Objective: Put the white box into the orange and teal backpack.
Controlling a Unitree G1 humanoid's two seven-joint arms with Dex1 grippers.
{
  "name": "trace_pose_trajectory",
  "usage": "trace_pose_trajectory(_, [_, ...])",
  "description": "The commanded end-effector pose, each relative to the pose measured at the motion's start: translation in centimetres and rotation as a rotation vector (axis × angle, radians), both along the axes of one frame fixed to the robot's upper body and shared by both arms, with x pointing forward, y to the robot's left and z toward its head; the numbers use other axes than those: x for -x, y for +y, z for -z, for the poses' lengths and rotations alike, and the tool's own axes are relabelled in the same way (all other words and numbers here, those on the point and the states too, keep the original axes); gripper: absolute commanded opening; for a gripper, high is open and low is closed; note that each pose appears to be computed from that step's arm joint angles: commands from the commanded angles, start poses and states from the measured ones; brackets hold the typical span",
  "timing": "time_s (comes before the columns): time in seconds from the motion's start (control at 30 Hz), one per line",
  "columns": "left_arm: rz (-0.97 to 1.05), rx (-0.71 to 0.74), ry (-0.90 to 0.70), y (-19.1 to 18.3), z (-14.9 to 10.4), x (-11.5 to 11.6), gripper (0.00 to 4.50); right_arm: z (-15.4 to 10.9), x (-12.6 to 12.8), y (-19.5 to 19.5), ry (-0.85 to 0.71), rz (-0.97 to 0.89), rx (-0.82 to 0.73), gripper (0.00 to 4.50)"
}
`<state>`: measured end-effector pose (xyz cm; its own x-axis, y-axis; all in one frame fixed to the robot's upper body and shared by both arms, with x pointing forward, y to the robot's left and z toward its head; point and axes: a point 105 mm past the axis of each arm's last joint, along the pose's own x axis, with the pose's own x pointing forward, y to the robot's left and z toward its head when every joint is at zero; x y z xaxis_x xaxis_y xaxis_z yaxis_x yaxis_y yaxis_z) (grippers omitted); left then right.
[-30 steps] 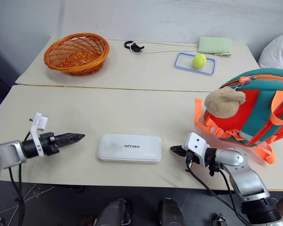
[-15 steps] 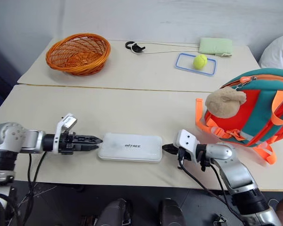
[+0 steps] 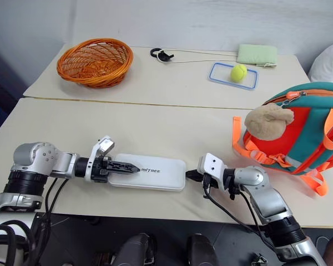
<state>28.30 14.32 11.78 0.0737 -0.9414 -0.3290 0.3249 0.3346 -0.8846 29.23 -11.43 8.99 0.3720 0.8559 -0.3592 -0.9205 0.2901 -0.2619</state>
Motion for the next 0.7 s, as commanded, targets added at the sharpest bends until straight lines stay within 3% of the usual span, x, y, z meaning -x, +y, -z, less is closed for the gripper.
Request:
trace_pose_trajectory(0.03, [0.059, 0.093, -0.033, -1.0, -1.6, 0.6, 2.32, -0.5, 0.5, -0.5, -0.023, -0.002, -0.016, 0.00])
trace_pose_trajectory(0.13, [0.060, 0.135, -0.044, -1.1, -2.1, 0.8, 1.40, -0.7, 1.0, -1.4, 0.004, 0.045, -0.053, 0.00])
trace_pose_trajectory(0.27, [0.069, 0.199, -0.111, -1.2, -3.2, 1.8, 1.38, -1.1, 3.5, -3.4, 0.091, 0.125, -0.150, 0.00])
trace_pose_trajectory(0.33, [0.054, 0.241, -0.175, -1.3, -4.1, 2.0, 1.38, -2.0, 5.4, -4.4, 0.148, 0.151, -0.227, 0.36])
trace_pose_trajectory(0.47, [-0.011, 0.377, -0.462, -1.3, -6.5, 2.2, 1.38, -2.9, 6.9, -7.7, 0.093, 0.351, -0.246, 1.60])
trace_pose_trajectory(0.6, [-0.022, 0.358, -0.658, -1.0, -5.8, 3.3, 1.38, -4.0, 8.7, -11.9, 0.022, 0.559, -0.242, 3.02])
trace_pose_trajectory(0.7, [-0.037, 0.325, -0.849, -1.0, -5.8, 2.9, 1.38, -4.4, 10.6, -16.7, -0.011, 0.756, -0.252, 4.03])
